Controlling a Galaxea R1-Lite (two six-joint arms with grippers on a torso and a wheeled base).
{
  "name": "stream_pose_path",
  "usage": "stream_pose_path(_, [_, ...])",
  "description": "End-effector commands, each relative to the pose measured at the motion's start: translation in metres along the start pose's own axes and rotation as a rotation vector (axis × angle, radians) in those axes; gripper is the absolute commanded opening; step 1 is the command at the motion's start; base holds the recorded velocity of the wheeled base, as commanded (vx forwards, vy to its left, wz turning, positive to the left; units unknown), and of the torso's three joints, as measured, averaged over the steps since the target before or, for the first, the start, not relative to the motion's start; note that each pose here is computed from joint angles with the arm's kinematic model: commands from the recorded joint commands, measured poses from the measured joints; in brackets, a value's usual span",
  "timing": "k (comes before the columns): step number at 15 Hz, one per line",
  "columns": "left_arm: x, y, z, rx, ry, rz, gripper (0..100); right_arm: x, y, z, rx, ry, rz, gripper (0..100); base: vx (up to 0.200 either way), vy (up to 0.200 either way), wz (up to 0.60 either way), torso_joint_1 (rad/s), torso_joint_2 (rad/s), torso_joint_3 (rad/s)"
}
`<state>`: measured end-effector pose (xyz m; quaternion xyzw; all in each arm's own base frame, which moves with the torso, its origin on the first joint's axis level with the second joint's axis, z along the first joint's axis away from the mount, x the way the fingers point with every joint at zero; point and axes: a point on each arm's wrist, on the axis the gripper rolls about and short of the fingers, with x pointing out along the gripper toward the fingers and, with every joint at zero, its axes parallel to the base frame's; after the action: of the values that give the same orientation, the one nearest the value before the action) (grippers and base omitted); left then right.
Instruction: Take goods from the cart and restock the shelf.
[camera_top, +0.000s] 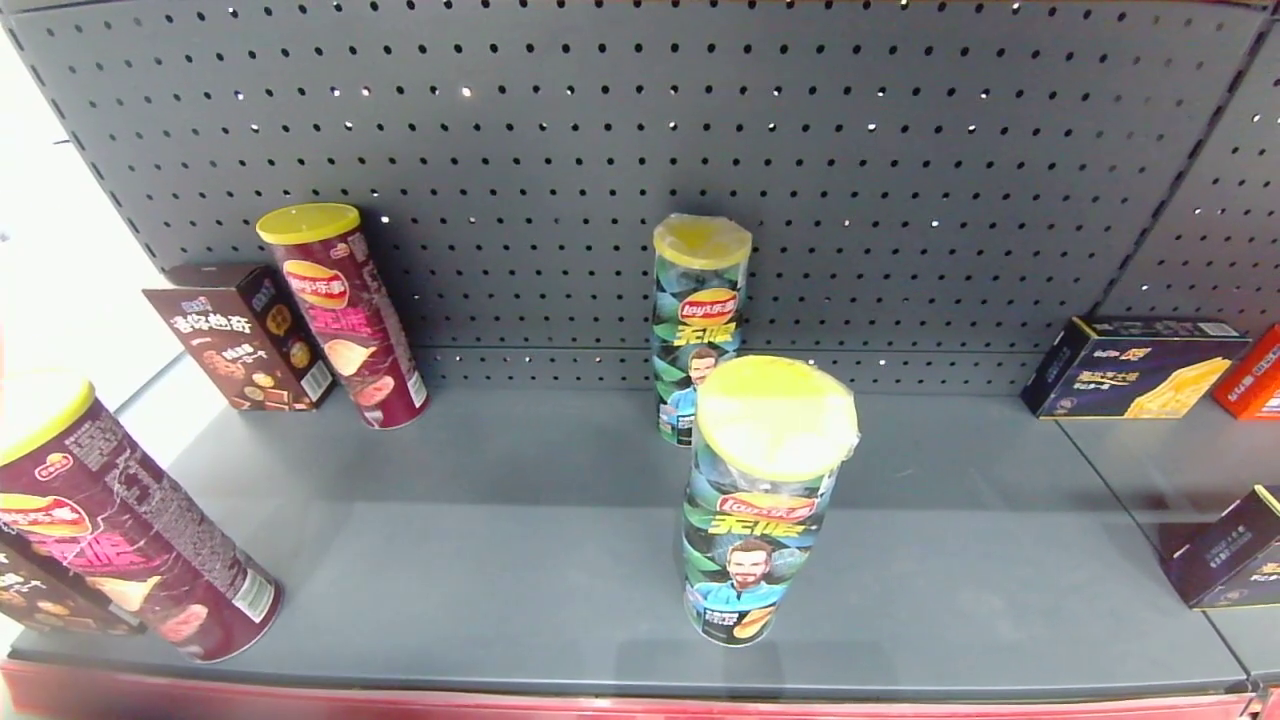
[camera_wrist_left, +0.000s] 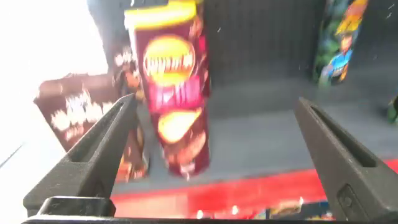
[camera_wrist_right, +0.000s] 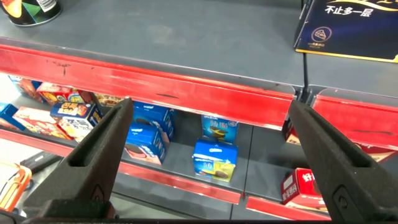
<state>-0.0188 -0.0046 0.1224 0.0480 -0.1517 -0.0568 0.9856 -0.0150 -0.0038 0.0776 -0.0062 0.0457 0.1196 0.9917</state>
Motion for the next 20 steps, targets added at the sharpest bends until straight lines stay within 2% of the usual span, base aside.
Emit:
stream_pose_path(1, [-0.012, -0.002, -0.019, -0.019, 0.067, -0.053, 100, 0.000, 0.000, 0.000, 0.000, 0.001, 0.001, 100, 0.000, 0.000, 0.00, 0.000, 0.00, 0.000])
stream_pose_path(2, [-0.013, -0.003, -0.025, -0.019, 0.117, -0.042, 100, 0.000, 0.000, 0.000, 0.000, 0.001, -0.001, 100, 0.000, 0.000, 0.00, 0.000, 0.00, 0.000])
stream_pose_path(3, [-0.016, -0.004, -0.035, -0.030, 0.213, -0.054, 100, 0.000, 0.000, 0.000, 0.000, 0.001, 0.001, 100, 0.000, 0.000, 0.00, 0.000, 0.00, 0.000])
stream_pose_path(4, [-0.016, -0.004, -0.037, -0.030, 0.234, -0.056, 100, 0.000, 0.000, 0.000, 0.000, 0.001, 0.001, 100, 0.000, 0.000, 0.00, 0.000, 0.00, 0.000])
stream_pose_path(6, [-0.016, -0.004, -0.037, -0.034, 0.233, -0.056, 100, 0.000, 0.000, 0.000, 0.000, 0.001, 0.001, 100, 0.000, 0.000, 0.00, 0.000, 0.00, 0.000])
stream_pose_path(7, [-0.016, -0.004, -0.037, -0.041, 0.235, -0.055, 100, 0.000, 0.000, 0.000, 0.000, 0.001, 0.001, 100, 0.000, 0.000, 0.00, 0.000, 0.00, 0.000])
stream_pose_path(8, [-0.016, -0.004, -0.037, -0.060, 0.238, -0.058, 100, 0.000, 0.000, 0.000, 0.000, 0.001, -0.001, 100, 0.000, 0.000, 0.00, 0.000, 0.00, 0.000])
stream_pose_path(9, [-0.016, -0.003, -0.038, -0.053, 0.252, 0.007, 100, 0.000, 0.000, 0.000, 0.000, 0.001, 0.001, 100, 0.000, 0.000, 0.00, 0.000, 0.00, 0.000])
stream_pose_path(10, [-0.018, -0.001, -0.043, -0.031, 0.301, 0.123, 100, 0.000, 0.000, 0.000, 0.000, 0.001, -0.001, 100, 0.000, 0.000, 0.00, 0.000, 0.00, 0.000])
stream_pose_path(11, [-0.019, 0.000, -0.044, -0.050, 0.329, 0.187, 100, 0.000, 0.000, 0.000, 0.000, 0.001, 0.001, 100, 0.000, 0.000, 0.00, 0.000, 0.00, 0.000])
stream_pose_path(12, [-0.019, 0.000, -0.044, -0.050, 0.329, 0.187, 100, 0.000, 0.000, 0.000, 0.000, 0.001, 0.001, 100, 0.000, 0.000, 0.00, 0.000, 0.00, 0.000])
stream_pose_path(13, [-0.018, 0.000, -0.044, -0.032, 0.334, 0.157, 100, 0.000, 0.000, 0.000, 0.000, 0.001, -0.001, 100, 0.000, 0.000, 0.00, 0.000, 0.00, 0.000])
stream_pose_path(14, [-0.018, 0.000, -0.044, -0.032, 0.333, 0.151, 100, 0.000, 0.000, 0.000, -0.002, 0.001, -0.001, 100, 0.000, 0.000, 0.00, 0.000, 0.00, 0.000])
stream_pose_path(18, [-0.018, 0.000, -0.043, -0.065, 0.323, 0.149, 100, 0.000, 0.000, 0.000, -0.002, 0.001, 0.001, 100, 0.000, 0.000, 0.00, 0.000, 0.00, 0.000])
stream_pose_path(20, [-0.018, 0.000, -0.044, -0.061, 0.324, 0.162, 100, 0.000, 0.000, 0.000, -0.002, 0.003, 0.001, 100, 0.000, 0.000, 0.00, 0.000, 0.00, 0.000])
